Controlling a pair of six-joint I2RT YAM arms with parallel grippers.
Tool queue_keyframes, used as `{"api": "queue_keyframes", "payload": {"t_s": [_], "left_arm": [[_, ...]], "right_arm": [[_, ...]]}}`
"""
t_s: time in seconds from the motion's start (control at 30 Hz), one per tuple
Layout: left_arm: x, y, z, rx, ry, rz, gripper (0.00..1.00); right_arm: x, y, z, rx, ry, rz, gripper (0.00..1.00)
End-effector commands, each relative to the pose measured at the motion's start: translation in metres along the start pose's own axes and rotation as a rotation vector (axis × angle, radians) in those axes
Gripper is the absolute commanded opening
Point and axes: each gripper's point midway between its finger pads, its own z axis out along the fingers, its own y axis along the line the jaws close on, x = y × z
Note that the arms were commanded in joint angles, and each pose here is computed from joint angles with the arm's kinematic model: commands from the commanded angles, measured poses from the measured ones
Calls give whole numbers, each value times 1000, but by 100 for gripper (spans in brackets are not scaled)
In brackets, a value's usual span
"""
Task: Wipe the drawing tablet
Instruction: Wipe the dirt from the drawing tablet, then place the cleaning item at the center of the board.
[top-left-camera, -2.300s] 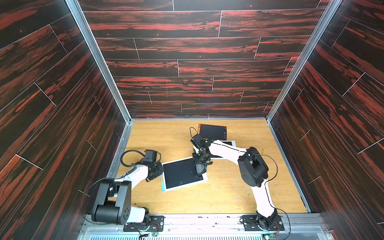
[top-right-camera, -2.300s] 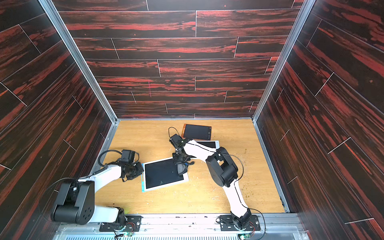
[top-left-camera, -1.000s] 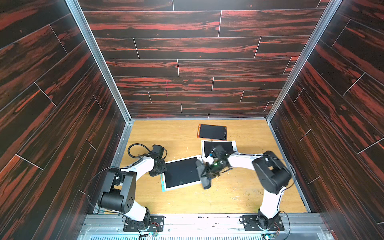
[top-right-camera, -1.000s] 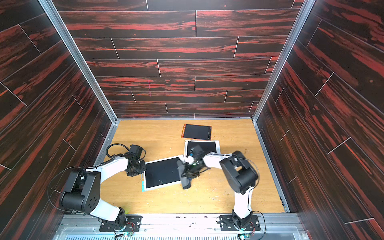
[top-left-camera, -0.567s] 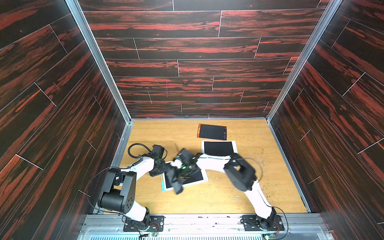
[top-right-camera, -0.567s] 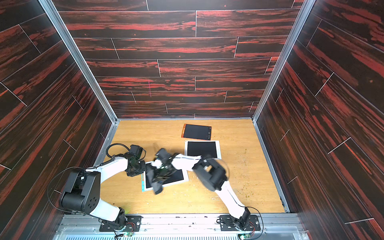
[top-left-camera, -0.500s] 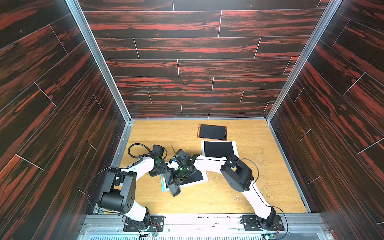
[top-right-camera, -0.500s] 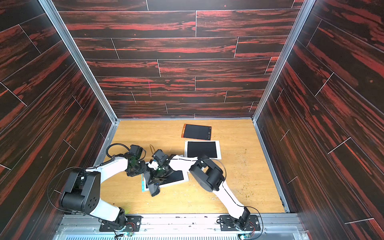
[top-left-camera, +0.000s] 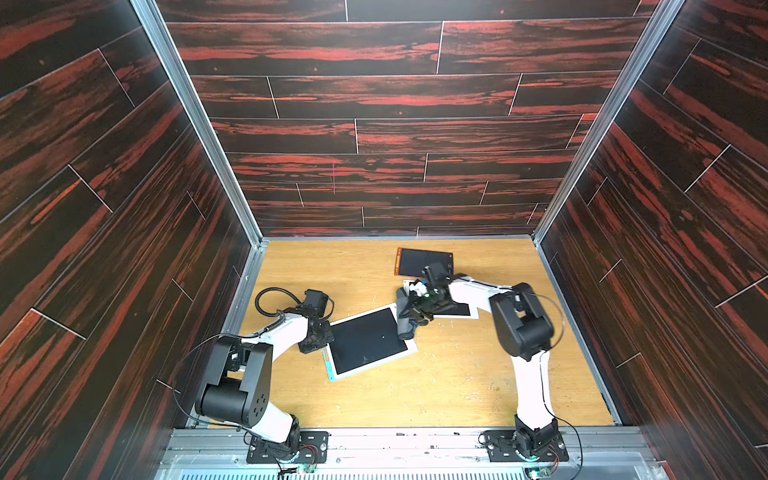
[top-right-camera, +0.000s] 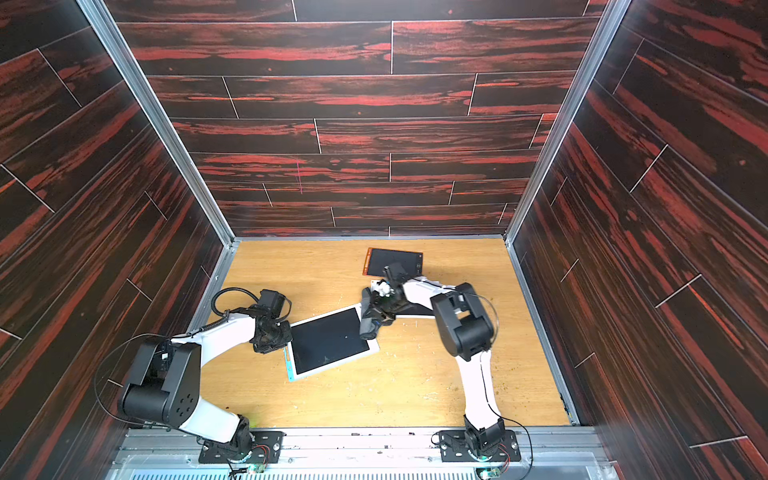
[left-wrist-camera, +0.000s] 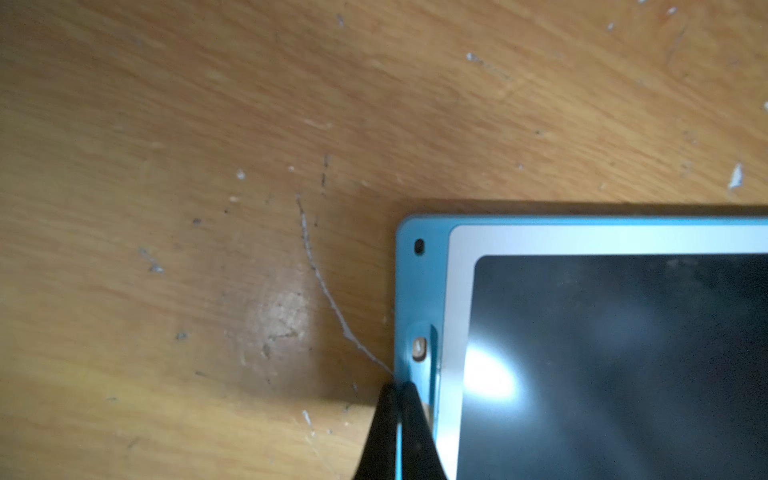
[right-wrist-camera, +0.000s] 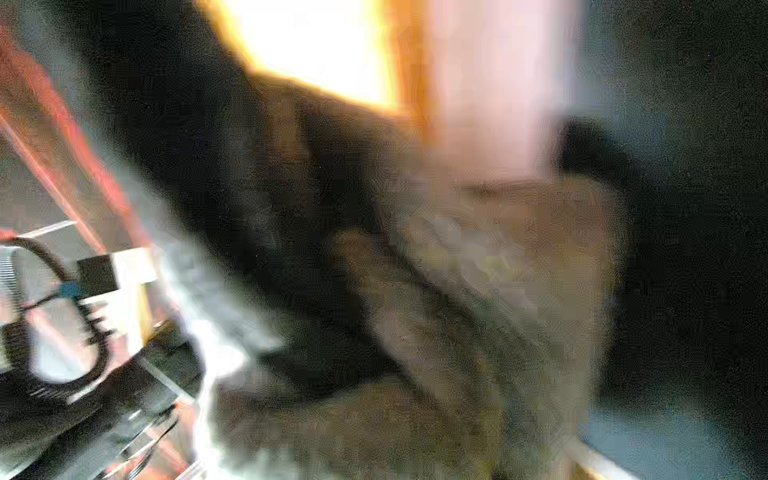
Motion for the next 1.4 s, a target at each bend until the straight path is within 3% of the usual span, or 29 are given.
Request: {"api": "queue_keyframes", "payload": {"t_s": [0.0, 0.17, 0.3, 0.63, 0.73, 0.9, 1.07, 1.13, 1.2, 1.27, 1.37], "left_arm": [[29, 16, 10, -52, 102, -2, 5], [29, 15, 11, -52, 104, -2, 5], [29, 16, 11, -56, 103, -3, 5], [28, 16, 10, -58, 95, -9, 5], [28, 17, 11, -59, 96, -9, 5], [27, 16, 10, -56, 94, -6, 5], [26, 9, 6, -10, 76, 10, 6], [25, 6, 1, 26, 46, 13, 7], [24, 2, -4, 68, 16, 11, 9], [24, 0, -9, 99, -10, 12, 13], [25, -4, -15, 156, -39, 14, 26]], "right_arm": [[48, 6, 66, 142, 149, -75, 0], [115, 61, 127, 109, 306, -216, 0], [165, 74, 147, 71, 409, -252, 0], [274, 44, 124, -8, 612, -226, 0], [283, 33, 98, -36, 596, -240, 0], [248, 38, 12, -104, 382, -289, 0], [155, -11, -111, -35, -27, -90, 0], [119, -63, -162, 83, -209, 63, 0], [98, -124, -209, 285, -367, 225, 0], [89, -169, -248, 445, -482, 345, 0], [91, -217, -288, 610, -587, 516, 0]]}}
